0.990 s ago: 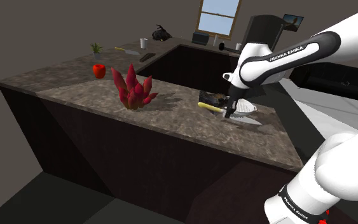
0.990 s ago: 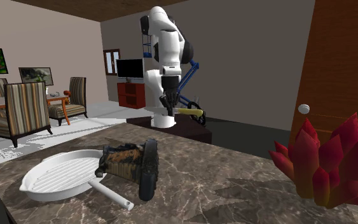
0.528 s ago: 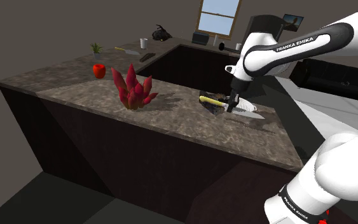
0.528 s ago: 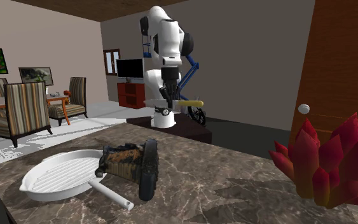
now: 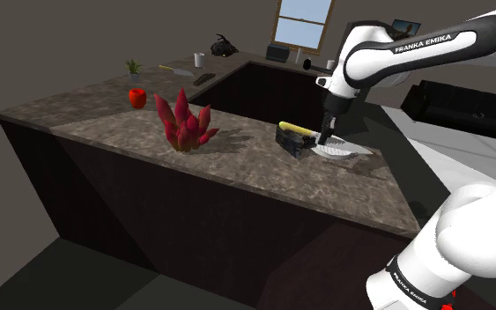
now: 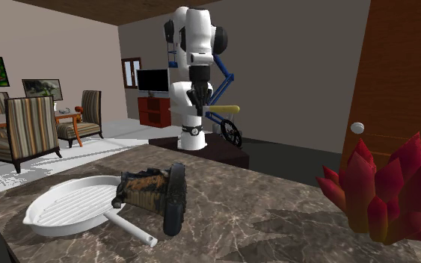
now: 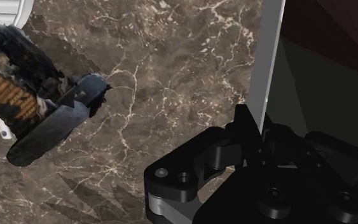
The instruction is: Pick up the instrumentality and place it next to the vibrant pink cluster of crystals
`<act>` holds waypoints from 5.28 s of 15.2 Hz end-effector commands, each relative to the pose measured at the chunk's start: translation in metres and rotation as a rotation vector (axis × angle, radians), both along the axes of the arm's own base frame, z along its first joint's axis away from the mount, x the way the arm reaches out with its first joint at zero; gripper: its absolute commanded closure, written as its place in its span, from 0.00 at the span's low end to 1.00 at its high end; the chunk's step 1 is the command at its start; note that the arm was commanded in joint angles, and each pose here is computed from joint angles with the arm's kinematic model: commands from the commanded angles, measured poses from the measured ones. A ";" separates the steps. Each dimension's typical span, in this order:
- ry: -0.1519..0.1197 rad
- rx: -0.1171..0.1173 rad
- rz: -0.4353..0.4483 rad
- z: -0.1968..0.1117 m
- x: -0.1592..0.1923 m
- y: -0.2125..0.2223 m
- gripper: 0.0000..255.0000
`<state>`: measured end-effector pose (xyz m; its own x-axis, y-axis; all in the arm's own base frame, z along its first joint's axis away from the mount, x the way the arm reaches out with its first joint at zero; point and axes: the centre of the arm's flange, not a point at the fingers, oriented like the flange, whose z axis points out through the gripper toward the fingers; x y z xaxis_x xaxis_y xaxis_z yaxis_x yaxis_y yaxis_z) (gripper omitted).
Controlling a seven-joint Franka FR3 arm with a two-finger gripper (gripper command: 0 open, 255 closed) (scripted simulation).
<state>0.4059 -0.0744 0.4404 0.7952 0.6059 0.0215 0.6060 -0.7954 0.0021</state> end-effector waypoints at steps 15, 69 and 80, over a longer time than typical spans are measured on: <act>0.000 0.000 0.000 0.084 -0.001 0.000 1.00; 0.000 0.000 0.000 -0.015 0.311 0.072 1.00; 0.000 0.000 0.000 -0.073 0.311 0.072 1.00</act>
